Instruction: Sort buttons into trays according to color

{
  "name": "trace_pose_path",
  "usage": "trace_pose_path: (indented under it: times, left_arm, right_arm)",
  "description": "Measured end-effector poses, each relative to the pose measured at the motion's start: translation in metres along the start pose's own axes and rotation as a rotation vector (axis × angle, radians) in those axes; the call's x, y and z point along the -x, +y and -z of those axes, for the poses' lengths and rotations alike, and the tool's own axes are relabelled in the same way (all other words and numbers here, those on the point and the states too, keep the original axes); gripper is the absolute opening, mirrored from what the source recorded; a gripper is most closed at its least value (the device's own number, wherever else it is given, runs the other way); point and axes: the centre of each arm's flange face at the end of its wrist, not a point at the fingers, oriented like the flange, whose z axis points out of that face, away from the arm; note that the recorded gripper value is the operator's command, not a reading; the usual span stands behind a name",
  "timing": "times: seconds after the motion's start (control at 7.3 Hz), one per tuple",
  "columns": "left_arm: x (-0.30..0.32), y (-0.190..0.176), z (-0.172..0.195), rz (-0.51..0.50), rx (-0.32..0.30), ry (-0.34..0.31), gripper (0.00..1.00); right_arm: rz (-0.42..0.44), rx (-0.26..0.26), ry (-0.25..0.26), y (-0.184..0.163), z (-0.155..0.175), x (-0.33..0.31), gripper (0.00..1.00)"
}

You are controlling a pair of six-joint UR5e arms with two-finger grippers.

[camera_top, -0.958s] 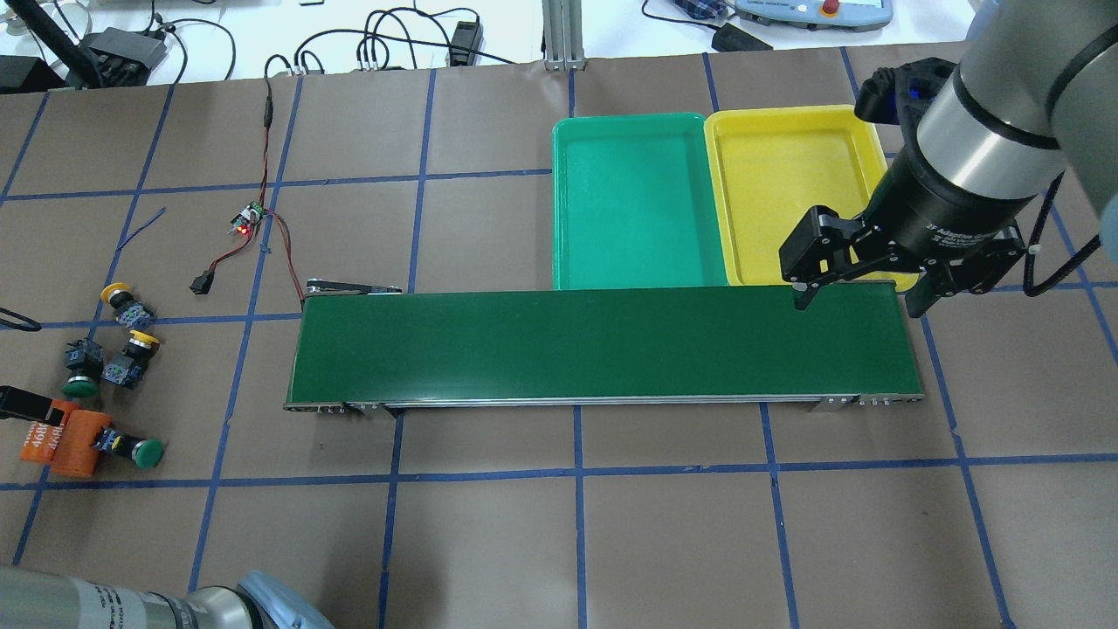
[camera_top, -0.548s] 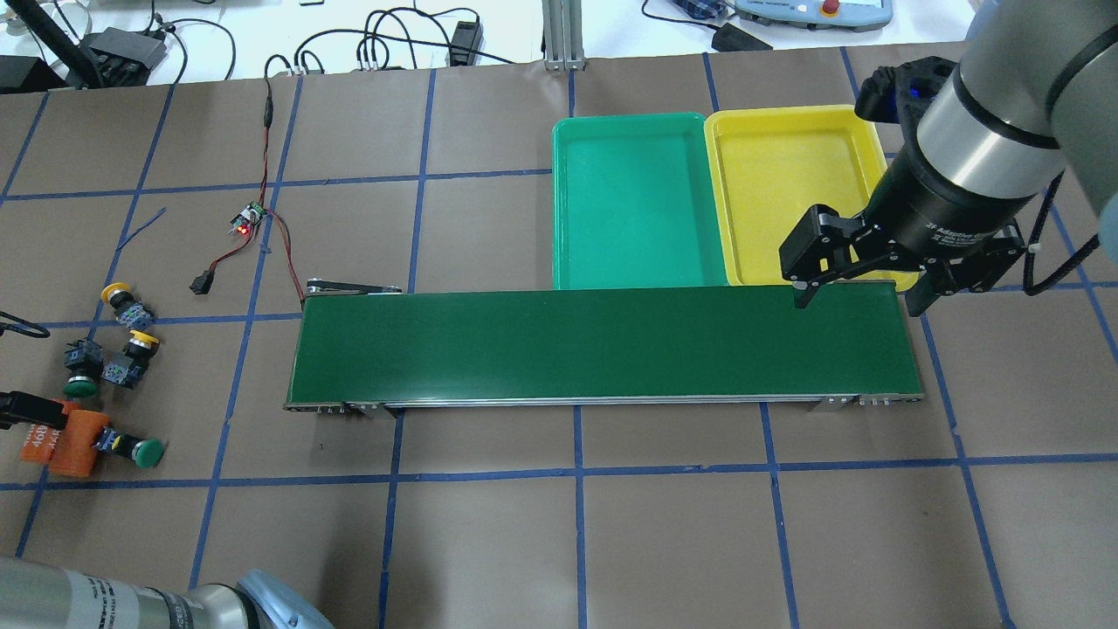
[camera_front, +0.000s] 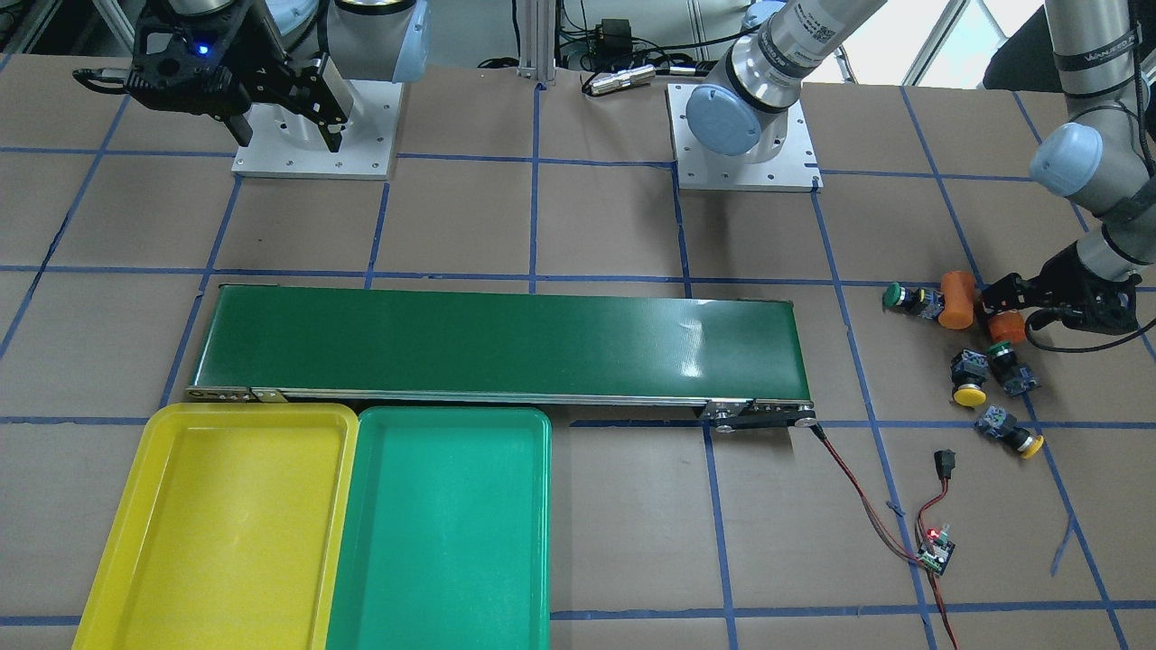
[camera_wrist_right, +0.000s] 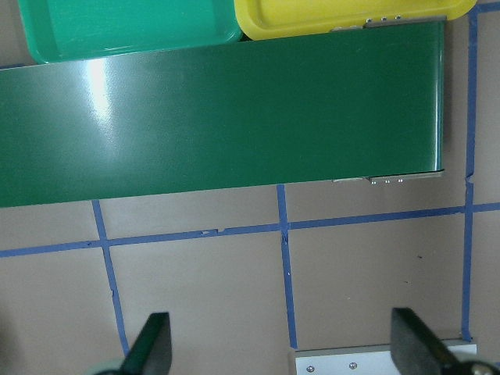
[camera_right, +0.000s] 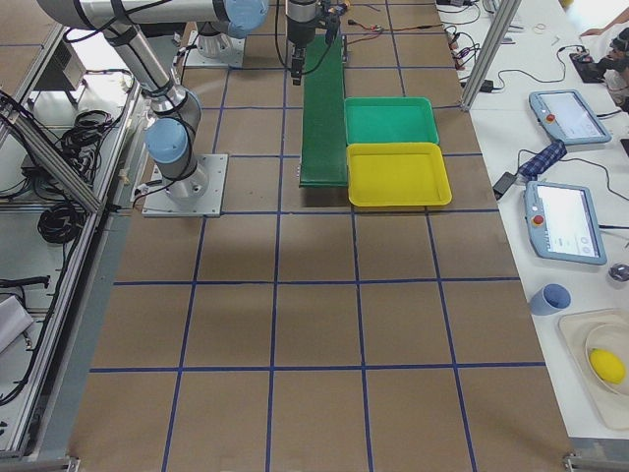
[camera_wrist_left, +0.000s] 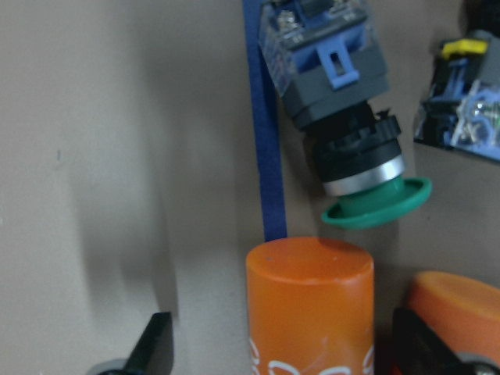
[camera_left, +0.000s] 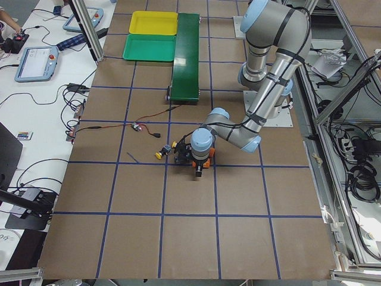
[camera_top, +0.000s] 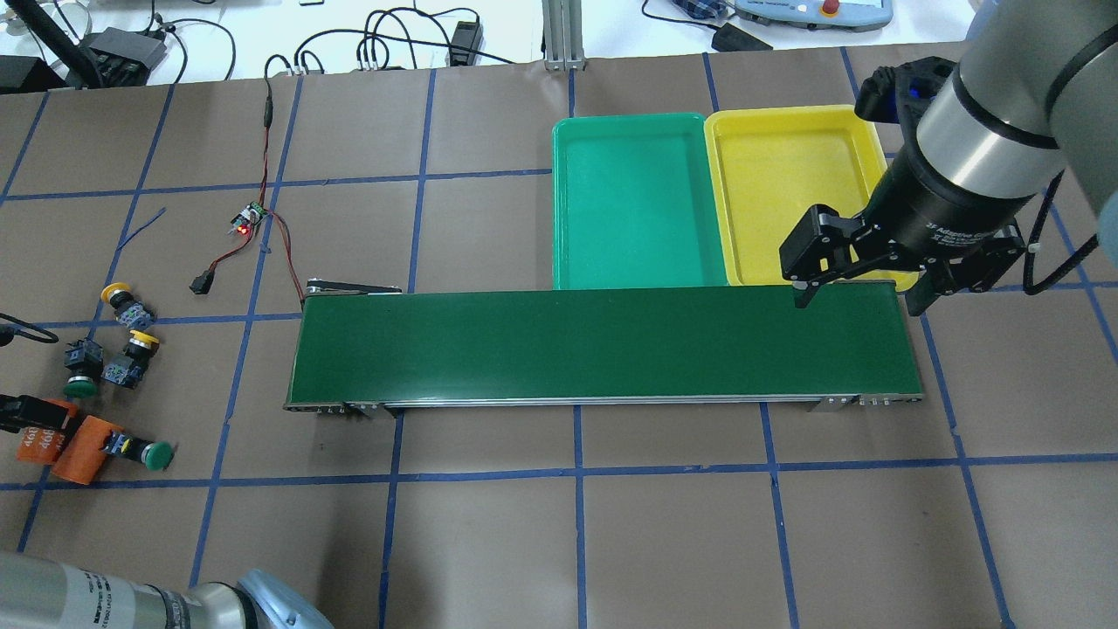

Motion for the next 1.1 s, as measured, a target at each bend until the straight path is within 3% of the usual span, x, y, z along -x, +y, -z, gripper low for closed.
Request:
trace_pose_path:
  times: [0.14, 0.41, 0.55, 0.82, 1.1]
  left_arm:
    - [0.001, 0.000, -0.002, 0.002, 0.001, 0.003, 0.53]
    - [0.003, 0.002, -0.002, 0.004, -0.001, 0.003, 0.14]
    - [0.003, 0.002, 0.000, -0.001, -0.001, -0.001, 0.00]
    - [0.003, -0.002, 0.018, -0.032, -0.005, -0.016, 0.00]
    - [-0.005, -0.027, 0.062, -0.123, 0.018, 0.021, 0.00]
  right_arm:
    - [0.000, 0.000, 0.000, 0.000, 0.000, 0.000, 1.00]
    - [0.000, 0.000, -0.001, 0.000, 0.000, 0.000, 1.00]
    - [0.000, 0.000, 0.000, 0.000, 0.000, 0.000, 1.00]
    - [0.000, -0.009, -0.001, -0.001, 0.001, 0.000, 1.00]
    - [0.001, -0.044, -0.002, -0.004, 0.005, 0.000, 1.00]
